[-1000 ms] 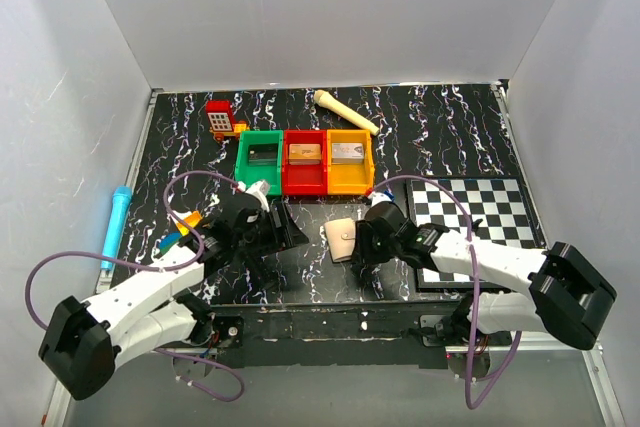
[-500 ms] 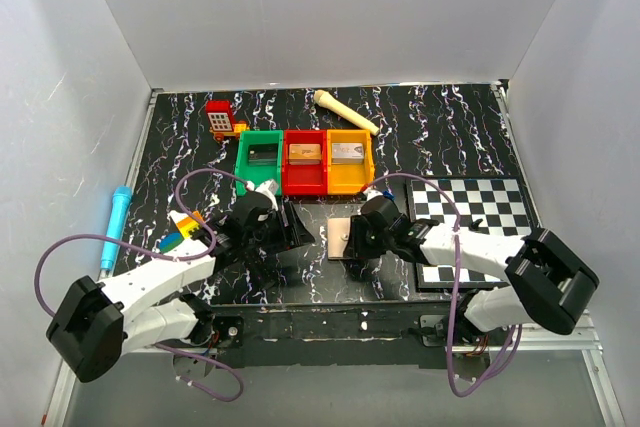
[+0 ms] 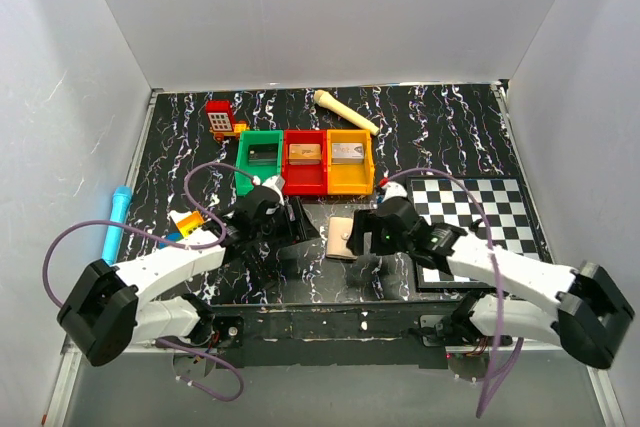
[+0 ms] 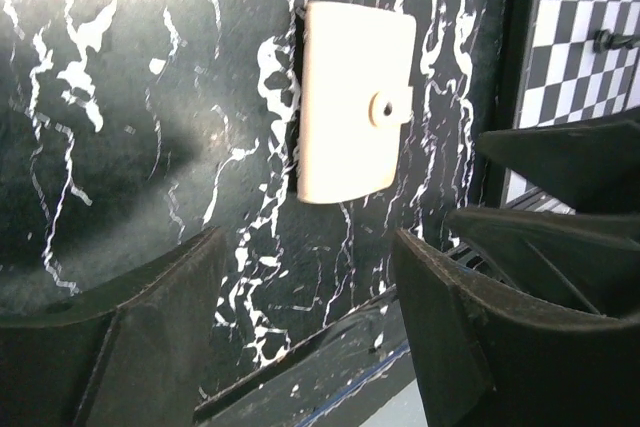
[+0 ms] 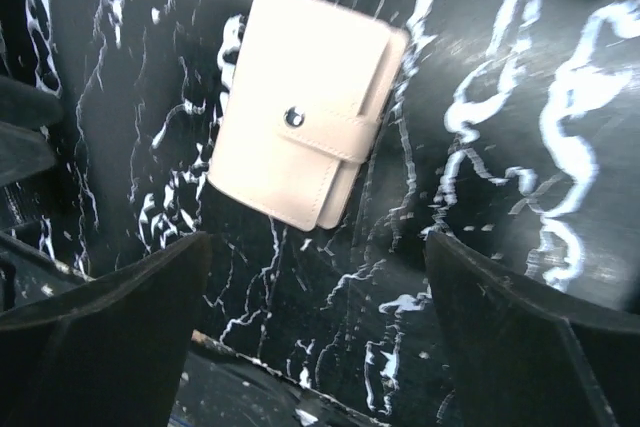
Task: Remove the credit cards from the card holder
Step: Place the card holder at the center of the board, then open the card holder at the center of the board.
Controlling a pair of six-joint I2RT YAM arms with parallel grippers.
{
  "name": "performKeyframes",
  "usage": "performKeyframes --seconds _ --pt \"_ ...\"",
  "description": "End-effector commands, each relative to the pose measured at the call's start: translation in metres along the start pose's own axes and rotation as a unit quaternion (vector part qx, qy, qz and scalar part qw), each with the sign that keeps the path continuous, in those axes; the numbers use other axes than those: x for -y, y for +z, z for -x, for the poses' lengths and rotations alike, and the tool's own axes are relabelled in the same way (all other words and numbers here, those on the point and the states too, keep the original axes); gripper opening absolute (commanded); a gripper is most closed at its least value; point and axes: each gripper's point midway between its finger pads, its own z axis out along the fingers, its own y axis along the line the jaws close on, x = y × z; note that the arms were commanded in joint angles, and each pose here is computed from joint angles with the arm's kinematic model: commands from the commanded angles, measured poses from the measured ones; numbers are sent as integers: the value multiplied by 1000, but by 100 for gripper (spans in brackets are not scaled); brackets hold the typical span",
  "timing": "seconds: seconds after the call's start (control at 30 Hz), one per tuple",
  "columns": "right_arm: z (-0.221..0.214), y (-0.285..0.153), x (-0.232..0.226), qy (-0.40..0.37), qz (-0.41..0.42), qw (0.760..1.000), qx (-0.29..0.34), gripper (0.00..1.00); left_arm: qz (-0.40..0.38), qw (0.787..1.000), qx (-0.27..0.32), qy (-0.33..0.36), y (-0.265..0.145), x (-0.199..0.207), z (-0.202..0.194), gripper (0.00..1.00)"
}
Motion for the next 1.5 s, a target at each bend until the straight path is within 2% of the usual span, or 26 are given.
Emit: performKeyframes --seconds 0.0,0.07,0.13,0.3,0.4,0.57,0.7,0.9,1.17,1.47 --pt "37 -26 33 18 -74 992 103 98 -41 998 42 37 3 31 28 68" --pt "38 -25 24 40 -9 994 99 98 -58 996 51 45 6 37 31 67" --pt "35 -22 23 74 34 994 77 93 -68 995 51 55 10 41 33 65" --pt "25 -11 10 88 88 992 25 80 -69 996 4 65 29 45 24 36" --pt "24 -4 -3 98 122 988 13 74 -57 997 -10 56 39 38 19 28" --pt "16 5 -10 112 146 983 -8 63 -56 997 -20 51 51 33 13 20" --pt "10 12 -11 121 155 980 -22 56 -60 997 -28 47 57 30 6 18" --pt "2 22 -9 131 153 978 -43 51 -63 996 -40 43 65 28 -2 17" --pt "-3 28 -5 137 143 979 -53 49 -29 997 -56 39 76 11 -14 11" --pt "-4 31 0 139 130 980 -49 49 -9 997 -66 36 81 0 -21 10"
